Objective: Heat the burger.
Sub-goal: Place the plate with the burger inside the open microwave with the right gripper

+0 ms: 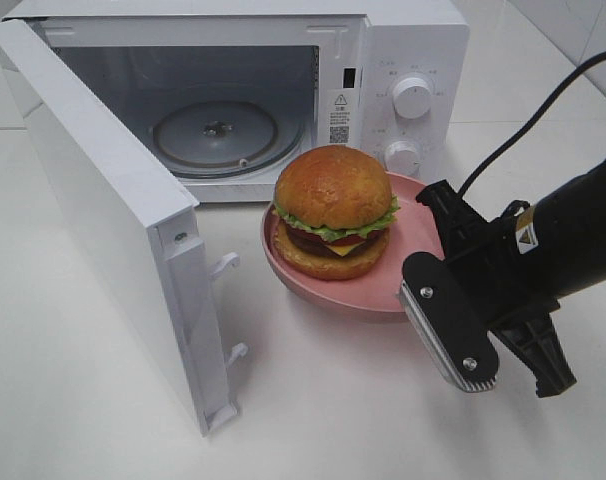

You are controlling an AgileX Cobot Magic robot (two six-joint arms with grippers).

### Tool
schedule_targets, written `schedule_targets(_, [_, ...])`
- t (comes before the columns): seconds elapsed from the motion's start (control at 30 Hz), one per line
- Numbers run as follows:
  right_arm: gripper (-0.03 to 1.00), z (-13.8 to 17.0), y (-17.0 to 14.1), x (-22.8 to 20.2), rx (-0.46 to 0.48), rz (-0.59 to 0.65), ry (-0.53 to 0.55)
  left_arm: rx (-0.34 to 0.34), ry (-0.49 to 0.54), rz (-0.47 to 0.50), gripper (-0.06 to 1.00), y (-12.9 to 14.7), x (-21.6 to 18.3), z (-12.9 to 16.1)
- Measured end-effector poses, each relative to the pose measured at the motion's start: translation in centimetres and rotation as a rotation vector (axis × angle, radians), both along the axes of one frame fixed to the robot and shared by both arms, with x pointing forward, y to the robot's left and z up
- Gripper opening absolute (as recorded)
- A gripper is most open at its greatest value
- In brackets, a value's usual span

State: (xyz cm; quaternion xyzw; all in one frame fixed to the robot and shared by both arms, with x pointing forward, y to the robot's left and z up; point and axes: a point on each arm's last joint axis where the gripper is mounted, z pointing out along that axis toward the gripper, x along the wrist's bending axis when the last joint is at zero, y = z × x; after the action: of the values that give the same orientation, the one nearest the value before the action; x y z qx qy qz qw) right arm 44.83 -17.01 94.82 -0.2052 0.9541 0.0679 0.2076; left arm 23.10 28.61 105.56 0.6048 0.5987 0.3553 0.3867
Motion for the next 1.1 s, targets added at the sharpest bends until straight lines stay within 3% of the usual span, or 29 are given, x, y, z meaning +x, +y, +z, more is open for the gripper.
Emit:
schedule_targets(0.53, [0.05,-0.3,2.2,3.0,-0.034,0.046,0.014,0.0,0.0,0.0,0.99,0.0,0.0,0.0])
schedule_targets(0.73, [0.05,0.3,3.8,3.4,-0.008,0.097,-0.054,0.0,0.0,0.0,0.99,0.0,0.0,0.0])
schedule_targets(1.1, [0.05,0.4,5.5,5.4,0.009,0.1,-0.078,0.0,0.0,0.0,0.99,0.0,0.0,0.0])
